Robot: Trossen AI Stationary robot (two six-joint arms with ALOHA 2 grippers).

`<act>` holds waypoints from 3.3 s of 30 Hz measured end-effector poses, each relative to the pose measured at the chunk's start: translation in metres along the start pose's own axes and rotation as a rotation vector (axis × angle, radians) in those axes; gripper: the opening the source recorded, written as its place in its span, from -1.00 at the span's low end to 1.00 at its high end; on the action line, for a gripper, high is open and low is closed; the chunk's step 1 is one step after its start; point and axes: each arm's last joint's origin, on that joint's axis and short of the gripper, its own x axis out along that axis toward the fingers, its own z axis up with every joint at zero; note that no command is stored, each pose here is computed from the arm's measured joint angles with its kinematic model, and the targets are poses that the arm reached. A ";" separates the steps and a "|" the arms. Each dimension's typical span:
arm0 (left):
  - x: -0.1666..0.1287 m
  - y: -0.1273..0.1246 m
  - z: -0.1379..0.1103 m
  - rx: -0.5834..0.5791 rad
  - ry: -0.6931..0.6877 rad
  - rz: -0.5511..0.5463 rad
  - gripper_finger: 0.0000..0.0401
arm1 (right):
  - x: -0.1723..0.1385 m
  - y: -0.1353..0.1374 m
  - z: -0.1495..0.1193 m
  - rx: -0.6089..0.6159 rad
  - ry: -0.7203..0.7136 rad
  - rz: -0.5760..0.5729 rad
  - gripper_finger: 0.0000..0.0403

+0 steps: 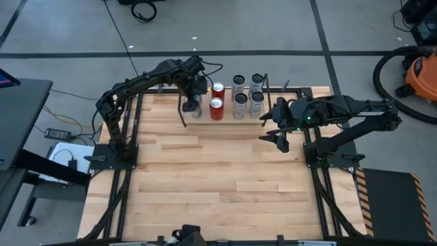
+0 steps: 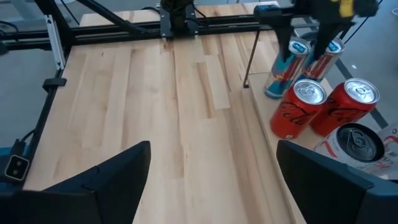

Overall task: Place canned beverage on shelf
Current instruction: Put the blue soda can on the shelf aligned with the other blue soda can

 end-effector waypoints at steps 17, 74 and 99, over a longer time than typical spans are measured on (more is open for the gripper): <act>-0.054 -0.016 0.032 -0.034 -0.074 -0.006 0.45 | -0.012 -0.007 0.000 -0.062 -0.040 -0.043 0.78; -0.046 -0.033 0.049 -1.088 0.150 0.202 0.45 | -0.073 -0.017 -0.024 0.019 -0.080 0.153 0.78; -0.023 -0.031 0.035 -1.037 0.238 0.181 0.45 | -0.054 -0.013 -0.029 0.011 -0.003 0.173 0.78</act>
